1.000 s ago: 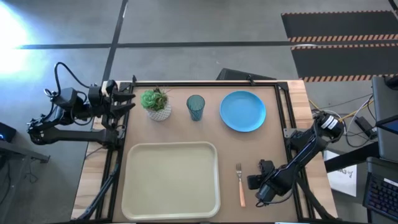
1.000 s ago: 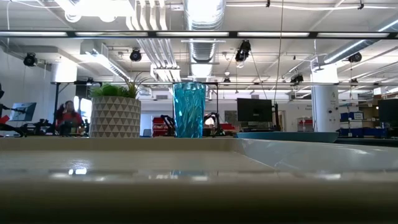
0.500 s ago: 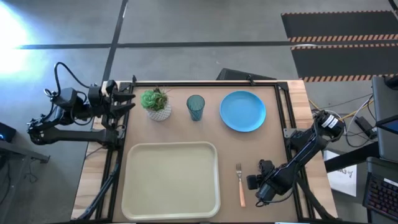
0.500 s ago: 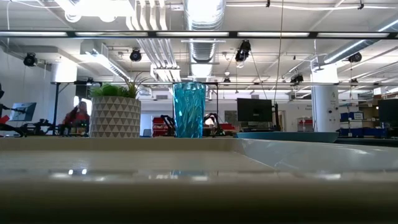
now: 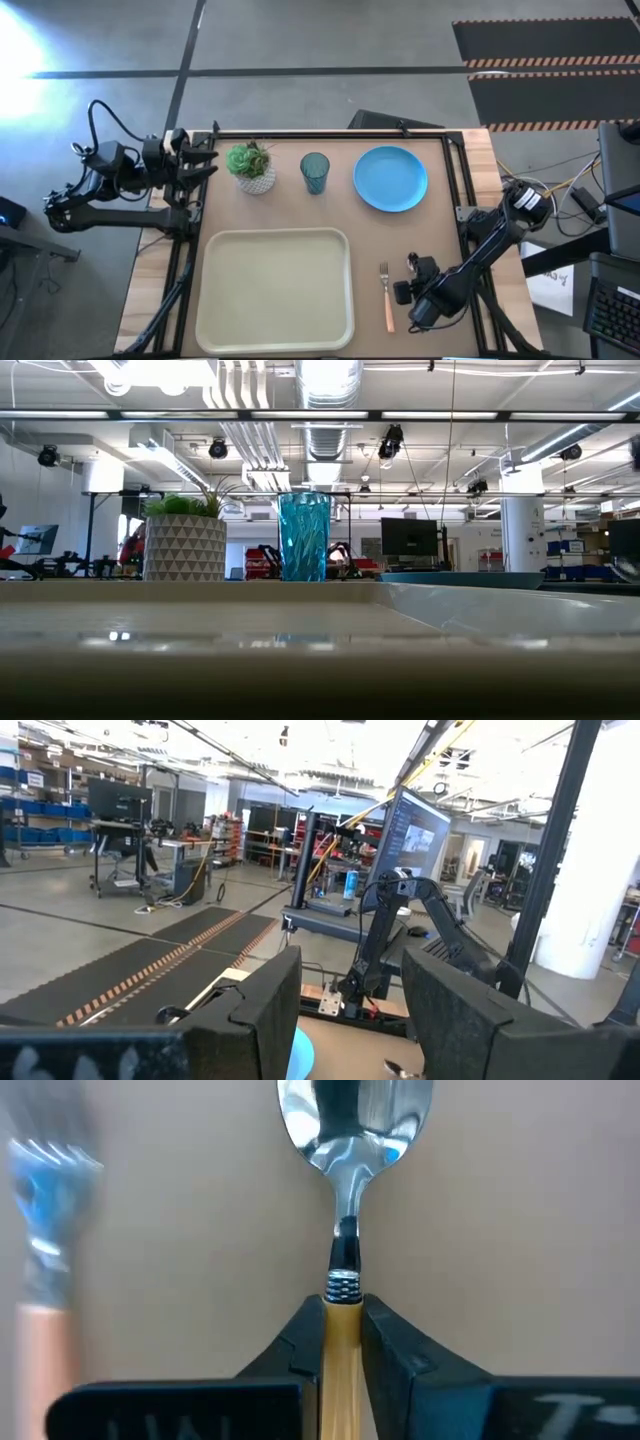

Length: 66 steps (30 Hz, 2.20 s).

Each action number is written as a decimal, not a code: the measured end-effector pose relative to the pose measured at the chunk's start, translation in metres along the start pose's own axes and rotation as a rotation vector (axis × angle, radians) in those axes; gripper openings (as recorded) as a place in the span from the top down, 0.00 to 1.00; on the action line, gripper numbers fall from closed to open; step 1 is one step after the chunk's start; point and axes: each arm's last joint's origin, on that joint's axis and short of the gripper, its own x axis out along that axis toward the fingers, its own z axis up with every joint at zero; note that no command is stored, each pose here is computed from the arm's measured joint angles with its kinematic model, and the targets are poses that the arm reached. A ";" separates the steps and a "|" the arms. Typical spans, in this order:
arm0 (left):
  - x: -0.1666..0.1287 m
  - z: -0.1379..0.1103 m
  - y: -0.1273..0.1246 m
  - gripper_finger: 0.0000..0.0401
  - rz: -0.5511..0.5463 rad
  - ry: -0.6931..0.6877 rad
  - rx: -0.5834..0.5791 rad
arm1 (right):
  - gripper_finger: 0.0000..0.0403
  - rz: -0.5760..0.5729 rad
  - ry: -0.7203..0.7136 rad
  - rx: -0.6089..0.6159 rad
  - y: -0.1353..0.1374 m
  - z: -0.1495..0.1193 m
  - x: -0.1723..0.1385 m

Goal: Pick and place plate/cup/fork/spoon on tray
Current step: Put the brown spoon on the gray tray

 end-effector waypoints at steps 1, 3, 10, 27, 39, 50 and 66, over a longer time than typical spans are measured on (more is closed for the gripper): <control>0.000 0.000 0.000 0.61 0.000 0.001 0.000 | 0.93 0.021 -0.020 0.001 0.003 0.000 -0.008; 0.001 0.000 0.000 0.61 0.000 0.003 0.000 | 0.93 0.050 -0.051 0.007 0.010 0.002 -0.023; 0.004 -0.001 0.000 0.61 0.002 0.013 0.001 | 0.93 0.207 -0.119 -0.072 0.048 0.019 -0.054; 0.008 -0.003 0.000 0.61 0.004 0.027 0.001 | 0.93 0.497 -0.254 -0.264 0.135 0.101 -0.055; 0.007 -0.003 0.000 0.61 0.005 0.026 0.001 | 0.93 0.573 -0.032 -0.238 0.181 0.081 0.012; 0.007 -0.003 0.000 0.61 0.007 0.029 -0.007 | 0.93 0.575 0.039 -0.043 0.191 0.037 0.022; 0.002 -0.009 0.001 0.61 0.020 0.092 0.005 | 0.93 0.506 -0.080 0.098 0.208 0.023 0.016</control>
